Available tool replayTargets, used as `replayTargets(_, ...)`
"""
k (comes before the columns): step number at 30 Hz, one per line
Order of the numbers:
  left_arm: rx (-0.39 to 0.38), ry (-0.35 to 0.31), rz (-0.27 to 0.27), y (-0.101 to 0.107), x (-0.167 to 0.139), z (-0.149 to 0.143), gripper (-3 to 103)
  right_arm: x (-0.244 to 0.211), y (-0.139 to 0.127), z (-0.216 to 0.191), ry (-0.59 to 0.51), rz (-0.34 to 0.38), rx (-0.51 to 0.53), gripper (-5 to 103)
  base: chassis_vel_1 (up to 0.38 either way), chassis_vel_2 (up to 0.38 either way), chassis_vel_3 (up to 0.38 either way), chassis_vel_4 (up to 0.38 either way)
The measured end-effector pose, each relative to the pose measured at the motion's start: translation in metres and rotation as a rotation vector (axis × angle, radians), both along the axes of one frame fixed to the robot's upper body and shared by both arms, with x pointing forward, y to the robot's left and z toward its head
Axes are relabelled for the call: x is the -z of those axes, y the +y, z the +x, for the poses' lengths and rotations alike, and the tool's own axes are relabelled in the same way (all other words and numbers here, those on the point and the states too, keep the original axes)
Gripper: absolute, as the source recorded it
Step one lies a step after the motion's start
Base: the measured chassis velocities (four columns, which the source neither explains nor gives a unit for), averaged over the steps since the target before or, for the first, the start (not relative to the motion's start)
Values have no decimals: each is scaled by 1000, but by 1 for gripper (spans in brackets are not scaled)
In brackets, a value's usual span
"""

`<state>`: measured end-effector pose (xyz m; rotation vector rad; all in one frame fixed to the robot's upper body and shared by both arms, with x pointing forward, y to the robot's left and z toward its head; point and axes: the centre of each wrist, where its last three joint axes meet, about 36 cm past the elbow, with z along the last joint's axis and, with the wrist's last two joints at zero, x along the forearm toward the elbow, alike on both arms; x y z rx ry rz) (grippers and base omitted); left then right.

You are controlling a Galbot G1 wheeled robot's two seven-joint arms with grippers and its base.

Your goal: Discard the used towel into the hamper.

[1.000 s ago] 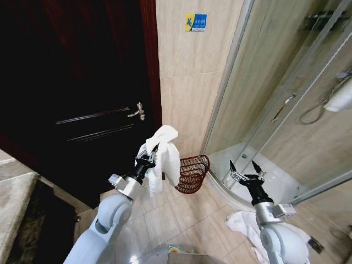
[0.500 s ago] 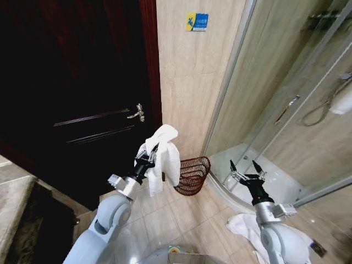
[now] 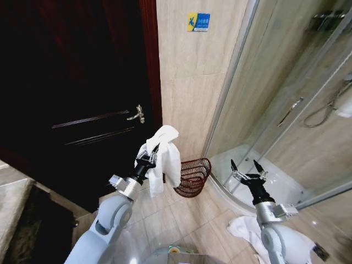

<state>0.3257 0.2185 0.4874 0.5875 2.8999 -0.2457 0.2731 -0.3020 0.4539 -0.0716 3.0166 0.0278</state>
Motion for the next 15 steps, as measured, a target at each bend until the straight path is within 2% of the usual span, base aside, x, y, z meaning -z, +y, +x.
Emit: replayTargets(15,1,-1,-2,-1,2,0,9,1,0,0,3,-4,9,100,-56,49,54,-54)
